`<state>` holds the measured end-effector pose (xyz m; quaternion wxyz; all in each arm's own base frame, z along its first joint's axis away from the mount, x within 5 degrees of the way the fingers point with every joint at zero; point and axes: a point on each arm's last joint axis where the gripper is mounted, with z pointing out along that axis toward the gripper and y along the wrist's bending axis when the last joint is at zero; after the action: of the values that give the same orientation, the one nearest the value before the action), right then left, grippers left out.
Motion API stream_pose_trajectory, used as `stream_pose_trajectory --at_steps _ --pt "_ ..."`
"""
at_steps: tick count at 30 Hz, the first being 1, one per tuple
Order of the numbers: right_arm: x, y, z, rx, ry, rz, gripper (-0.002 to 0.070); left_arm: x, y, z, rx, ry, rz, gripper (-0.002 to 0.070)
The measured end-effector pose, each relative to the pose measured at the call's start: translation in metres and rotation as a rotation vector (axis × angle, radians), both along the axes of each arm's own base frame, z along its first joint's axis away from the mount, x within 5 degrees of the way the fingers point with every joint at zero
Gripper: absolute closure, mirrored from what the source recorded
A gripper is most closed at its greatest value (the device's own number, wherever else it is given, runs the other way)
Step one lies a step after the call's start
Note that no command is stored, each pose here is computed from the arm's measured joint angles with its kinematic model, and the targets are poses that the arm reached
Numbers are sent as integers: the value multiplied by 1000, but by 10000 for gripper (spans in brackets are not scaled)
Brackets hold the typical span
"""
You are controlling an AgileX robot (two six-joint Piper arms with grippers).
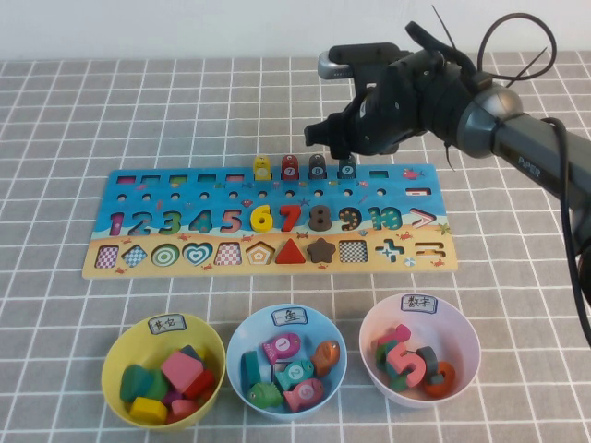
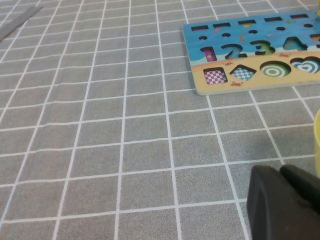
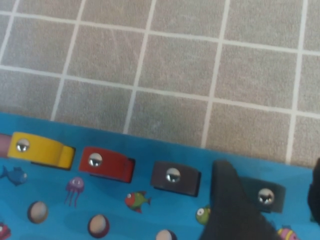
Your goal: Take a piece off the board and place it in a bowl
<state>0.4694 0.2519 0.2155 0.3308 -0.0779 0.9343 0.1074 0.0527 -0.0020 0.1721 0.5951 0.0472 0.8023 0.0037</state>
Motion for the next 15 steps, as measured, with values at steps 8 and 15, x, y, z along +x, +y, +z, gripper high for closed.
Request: stream_pose_trajectory --at_steps 8,15 --pt "3 2 -7 3 -5 2 367 0 0 0 0 0 0 675" --pt "6 3 -22 -7 14 1 367 0 0 0 0 0 0 675"
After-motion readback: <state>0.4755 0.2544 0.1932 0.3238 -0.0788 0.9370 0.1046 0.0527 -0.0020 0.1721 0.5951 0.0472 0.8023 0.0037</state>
